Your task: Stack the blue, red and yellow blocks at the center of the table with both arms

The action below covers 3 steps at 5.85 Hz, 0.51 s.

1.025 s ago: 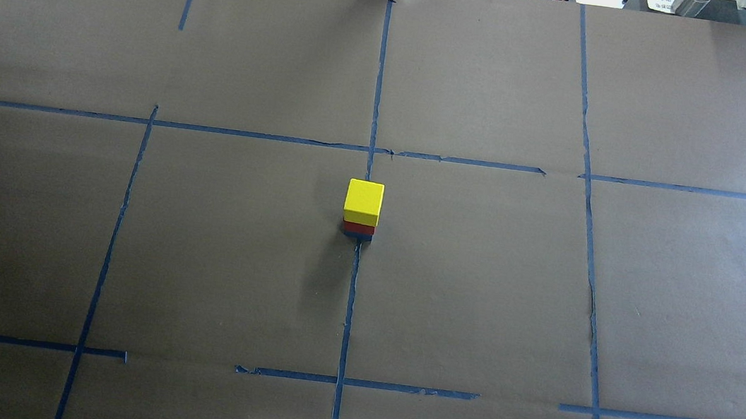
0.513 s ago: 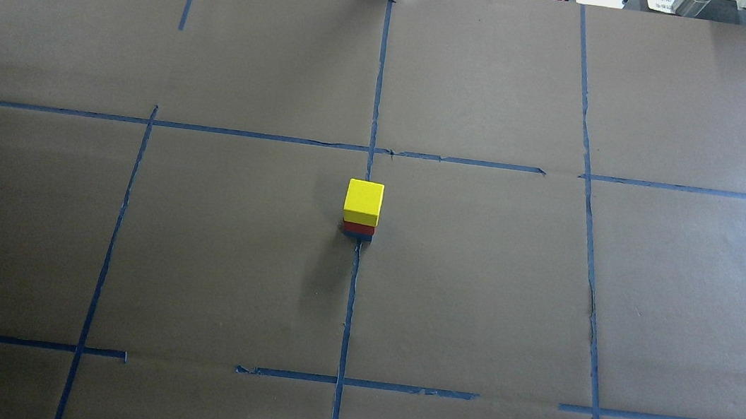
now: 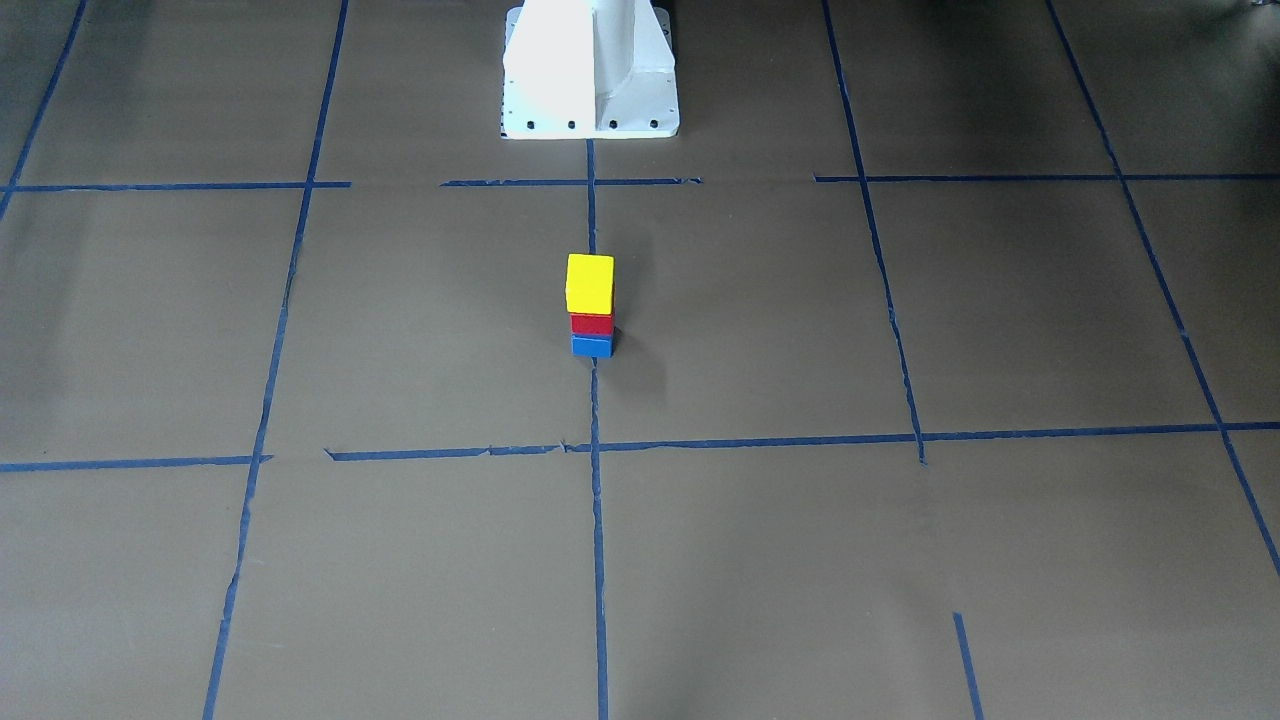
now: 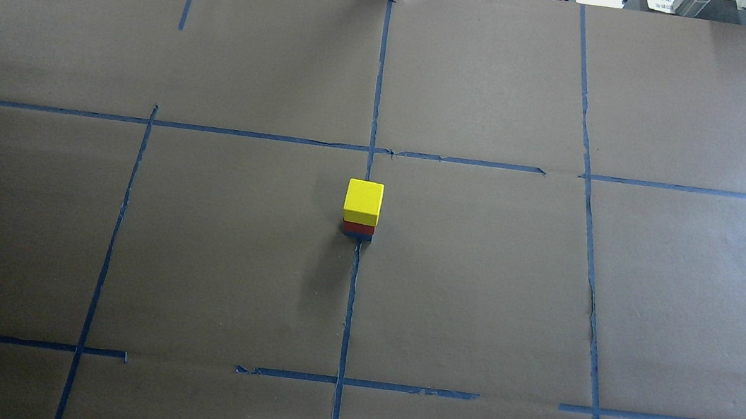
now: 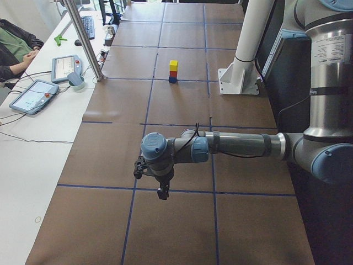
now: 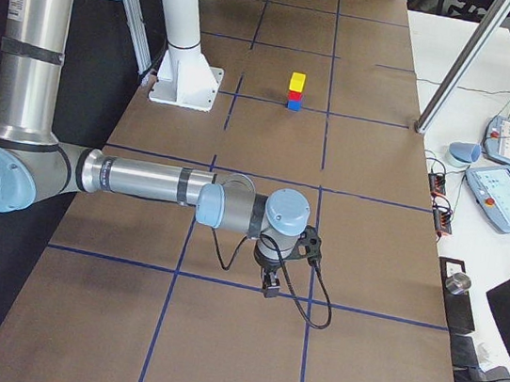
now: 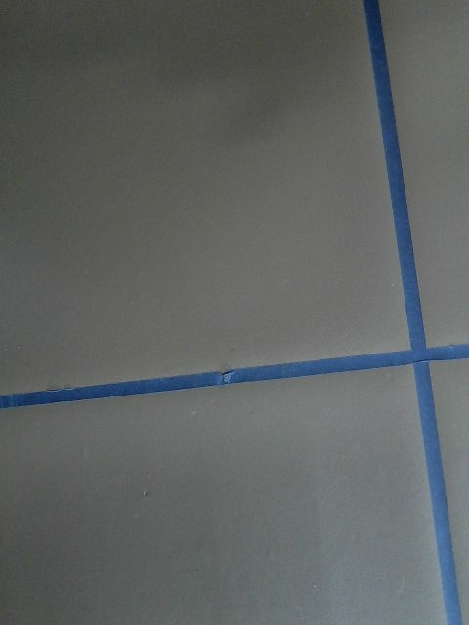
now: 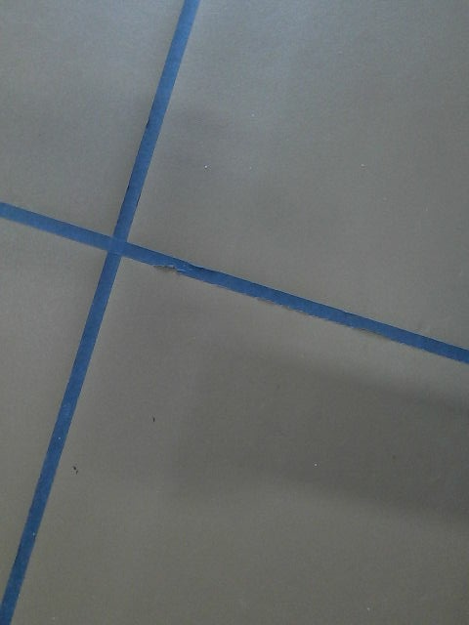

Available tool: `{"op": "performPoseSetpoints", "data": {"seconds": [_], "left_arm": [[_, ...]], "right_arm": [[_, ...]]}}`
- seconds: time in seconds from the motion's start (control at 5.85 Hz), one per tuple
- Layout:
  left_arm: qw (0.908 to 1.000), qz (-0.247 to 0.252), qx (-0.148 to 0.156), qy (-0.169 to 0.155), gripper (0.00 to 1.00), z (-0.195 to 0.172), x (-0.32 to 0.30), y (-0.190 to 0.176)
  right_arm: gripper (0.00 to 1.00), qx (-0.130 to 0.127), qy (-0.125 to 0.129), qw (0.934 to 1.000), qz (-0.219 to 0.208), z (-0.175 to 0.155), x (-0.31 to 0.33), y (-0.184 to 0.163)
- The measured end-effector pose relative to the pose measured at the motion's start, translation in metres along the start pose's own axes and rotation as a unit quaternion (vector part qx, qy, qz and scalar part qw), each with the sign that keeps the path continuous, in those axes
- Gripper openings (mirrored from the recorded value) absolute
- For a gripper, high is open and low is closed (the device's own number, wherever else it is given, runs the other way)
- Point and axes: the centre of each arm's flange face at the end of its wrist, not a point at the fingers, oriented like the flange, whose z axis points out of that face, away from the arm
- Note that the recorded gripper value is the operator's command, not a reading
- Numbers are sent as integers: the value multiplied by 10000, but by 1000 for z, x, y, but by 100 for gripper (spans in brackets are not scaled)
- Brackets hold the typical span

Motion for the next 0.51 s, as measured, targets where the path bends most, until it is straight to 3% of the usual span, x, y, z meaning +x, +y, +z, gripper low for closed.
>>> {"op": "performPoseSetpoints", "data": {"seconds": [0.51], "left_arm": [[10000, -19, -59, -2, 100, 4, -1, 5]], "right_arm": [[100, -7, -2, 10000, 8, 1, 1, 0]]}}
